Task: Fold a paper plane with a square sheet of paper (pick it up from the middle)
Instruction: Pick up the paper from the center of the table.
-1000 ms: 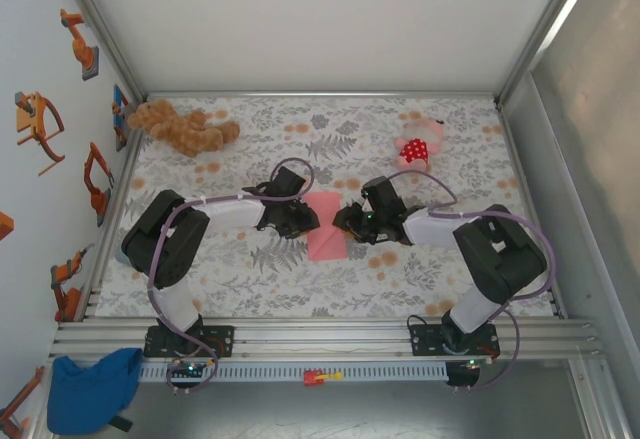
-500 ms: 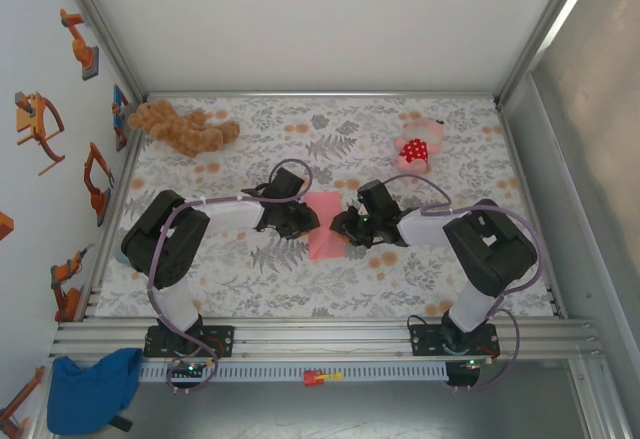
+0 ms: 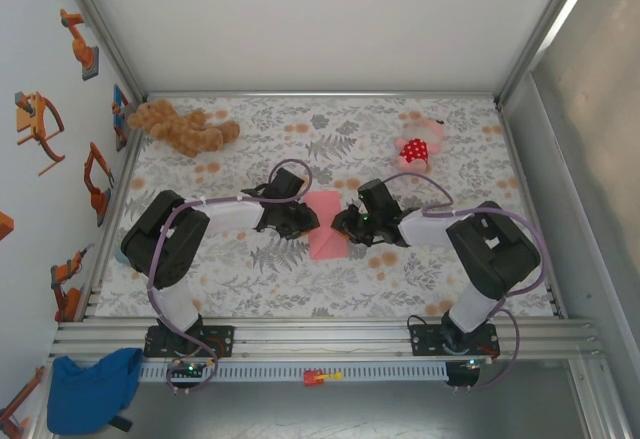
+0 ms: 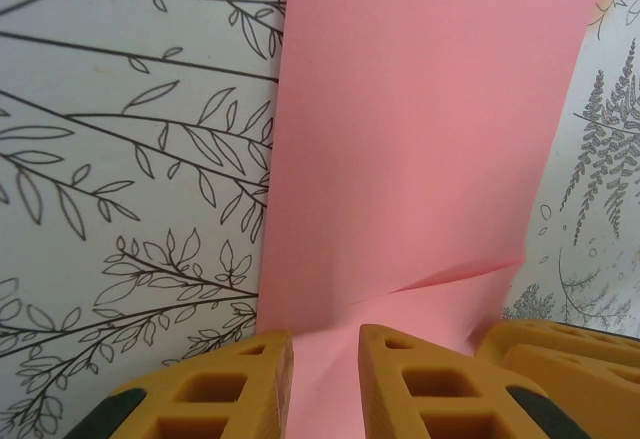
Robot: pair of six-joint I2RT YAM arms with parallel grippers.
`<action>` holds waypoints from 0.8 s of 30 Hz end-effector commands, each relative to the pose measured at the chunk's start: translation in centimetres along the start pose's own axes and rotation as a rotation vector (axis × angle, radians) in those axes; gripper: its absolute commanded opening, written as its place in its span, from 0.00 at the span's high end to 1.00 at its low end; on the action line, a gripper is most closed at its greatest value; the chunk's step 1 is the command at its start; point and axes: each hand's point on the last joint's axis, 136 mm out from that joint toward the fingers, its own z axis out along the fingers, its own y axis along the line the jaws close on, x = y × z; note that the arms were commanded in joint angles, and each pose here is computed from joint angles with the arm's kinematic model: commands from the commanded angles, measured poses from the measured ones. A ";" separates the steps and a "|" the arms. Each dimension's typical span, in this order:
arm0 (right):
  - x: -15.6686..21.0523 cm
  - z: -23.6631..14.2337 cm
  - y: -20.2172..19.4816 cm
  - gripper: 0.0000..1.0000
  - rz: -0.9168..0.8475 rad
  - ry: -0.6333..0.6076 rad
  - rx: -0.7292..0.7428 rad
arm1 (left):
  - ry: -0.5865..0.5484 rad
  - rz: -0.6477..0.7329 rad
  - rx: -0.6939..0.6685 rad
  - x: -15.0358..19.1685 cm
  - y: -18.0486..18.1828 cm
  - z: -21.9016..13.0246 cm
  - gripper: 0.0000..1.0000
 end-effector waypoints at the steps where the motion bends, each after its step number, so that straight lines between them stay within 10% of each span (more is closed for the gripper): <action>1: -0.2 -0.5 0.0 0.75 -0.029 -0.028 0.020 | 0.035 -0.035 -0.100 1.3 3.2 0.6 0.75; 24: 0.4 1.1 0.6 0.80 -0.010 0.025 -0.042 | 0.036 -0.039 -0.095 1.4 3.1 0.6 0.76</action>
